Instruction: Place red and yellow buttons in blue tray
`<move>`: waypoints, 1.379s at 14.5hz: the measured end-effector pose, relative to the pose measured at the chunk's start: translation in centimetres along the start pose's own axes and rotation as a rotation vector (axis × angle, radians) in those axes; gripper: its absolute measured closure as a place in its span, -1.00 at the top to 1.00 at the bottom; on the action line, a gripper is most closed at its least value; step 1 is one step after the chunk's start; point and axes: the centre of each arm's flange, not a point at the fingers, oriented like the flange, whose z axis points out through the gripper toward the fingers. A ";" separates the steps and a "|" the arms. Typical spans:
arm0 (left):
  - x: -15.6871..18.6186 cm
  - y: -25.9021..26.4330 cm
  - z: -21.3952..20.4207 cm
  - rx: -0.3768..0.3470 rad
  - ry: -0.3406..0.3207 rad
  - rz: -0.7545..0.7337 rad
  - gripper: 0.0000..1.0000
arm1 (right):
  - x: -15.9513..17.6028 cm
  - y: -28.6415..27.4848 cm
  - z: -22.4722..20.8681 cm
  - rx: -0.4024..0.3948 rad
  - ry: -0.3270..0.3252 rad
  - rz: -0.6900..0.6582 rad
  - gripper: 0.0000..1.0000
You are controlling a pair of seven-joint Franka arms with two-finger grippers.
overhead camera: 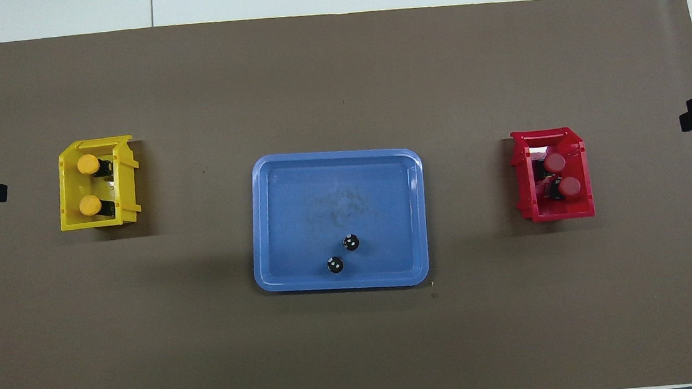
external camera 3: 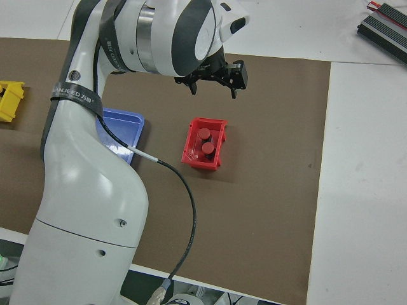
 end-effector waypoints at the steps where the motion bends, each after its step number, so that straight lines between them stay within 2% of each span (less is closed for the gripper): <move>1: 0.0 0.0 0.0 0.000 0.000 0.000 1.00 | 0.0 0.0 0.0 0.000 0.000 0.000 1.00; 11: 0.0 0.0 0.0 0.000 0.000 0.000 1.00 | 0.0 -0.1 0.1 0.000 -0.002 -0.002 1.00; 14: 0.0 0.0 0.0 0.000 0.000 0.000 1.00 | 0.6 -0.8 0.1 0.001 0.035 -0.021 1.00; 17: 0.0 0.0 0.0 0.000 0.000 0.000 1.00 | 2.1 -3.2 2.8 0.016 0.073 -0.061 1.00; 20: 0.0 0.0 0.0 0.000 0.000 0.000 1.00 | 4.0 -4.6 8.7 0.017 0.082 -0.083 1.00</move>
